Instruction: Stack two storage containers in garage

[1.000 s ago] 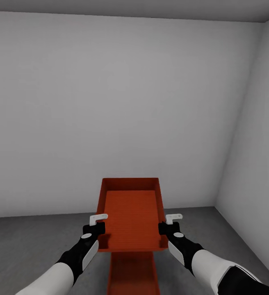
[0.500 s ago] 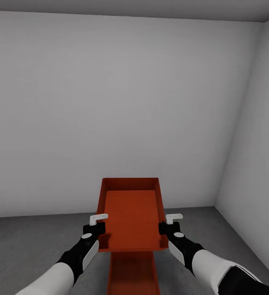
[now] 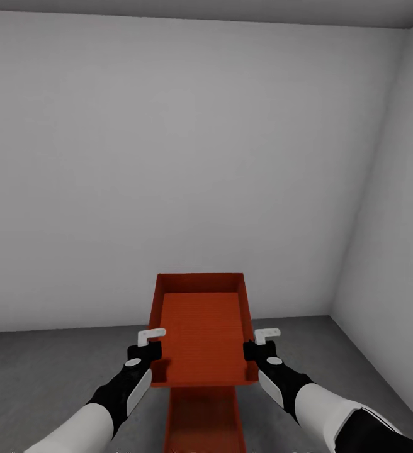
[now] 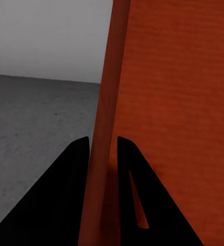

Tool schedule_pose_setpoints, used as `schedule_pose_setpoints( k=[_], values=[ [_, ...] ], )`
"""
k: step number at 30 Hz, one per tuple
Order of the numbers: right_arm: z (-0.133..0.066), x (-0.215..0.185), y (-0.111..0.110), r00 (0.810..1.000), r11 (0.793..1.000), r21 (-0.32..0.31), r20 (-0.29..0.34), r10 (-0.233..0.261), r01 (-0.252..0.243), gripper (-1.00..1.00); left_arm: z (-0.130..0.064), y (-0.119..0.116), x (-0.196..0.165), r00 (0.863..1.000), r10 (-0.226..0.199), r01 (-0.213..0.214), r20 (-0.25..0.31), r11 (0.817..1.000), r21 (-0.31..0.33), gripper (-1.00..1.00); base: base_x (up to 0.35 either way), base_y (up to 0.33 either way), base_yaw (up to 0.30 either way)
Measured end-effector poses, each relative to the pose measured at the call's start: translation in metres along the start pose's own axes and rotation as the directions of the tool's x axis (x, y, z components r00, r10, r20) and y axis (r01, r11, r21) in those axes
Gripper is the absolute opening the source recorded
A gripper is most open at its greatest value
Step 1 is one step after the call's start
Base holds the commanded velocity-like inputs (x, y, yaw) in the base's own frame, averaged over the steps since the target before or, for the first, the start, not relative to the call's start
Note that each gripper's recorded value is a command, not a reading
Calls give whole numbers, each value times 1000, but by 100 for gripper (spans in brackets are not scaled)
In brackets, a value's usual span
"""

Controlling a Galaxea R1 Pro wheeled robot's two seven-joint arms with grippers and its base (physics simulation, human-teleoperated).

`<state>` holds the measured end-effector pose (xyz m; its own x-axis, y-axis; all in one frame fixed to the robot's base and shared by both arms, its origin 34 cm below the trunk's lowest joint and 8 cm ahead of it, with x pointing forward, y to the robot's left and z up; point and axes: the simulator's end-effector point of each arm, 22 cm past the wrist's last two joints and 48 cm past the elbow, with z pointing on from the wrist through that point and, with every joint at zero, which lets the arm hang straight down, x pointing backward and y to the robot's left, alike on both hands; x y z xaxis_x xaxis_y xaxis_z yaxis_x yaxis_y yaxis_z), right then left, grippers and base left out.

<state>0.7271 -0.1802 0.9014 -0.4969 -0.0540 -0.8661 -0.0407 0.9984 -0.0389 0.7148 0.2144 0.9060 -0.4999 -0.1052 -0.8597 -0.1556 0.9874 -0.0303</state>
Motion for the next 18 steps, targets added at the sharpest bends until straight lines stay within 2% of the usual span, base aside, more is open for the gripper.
schedule_pose_setpoints(
  k=[18],
  values=[
    [20,26,1,1000,1000,-4,-25,1,-1,-100,20,0,26,1000,1,-1,-25,1000,-3,-100,0,0,0]
  ],
)
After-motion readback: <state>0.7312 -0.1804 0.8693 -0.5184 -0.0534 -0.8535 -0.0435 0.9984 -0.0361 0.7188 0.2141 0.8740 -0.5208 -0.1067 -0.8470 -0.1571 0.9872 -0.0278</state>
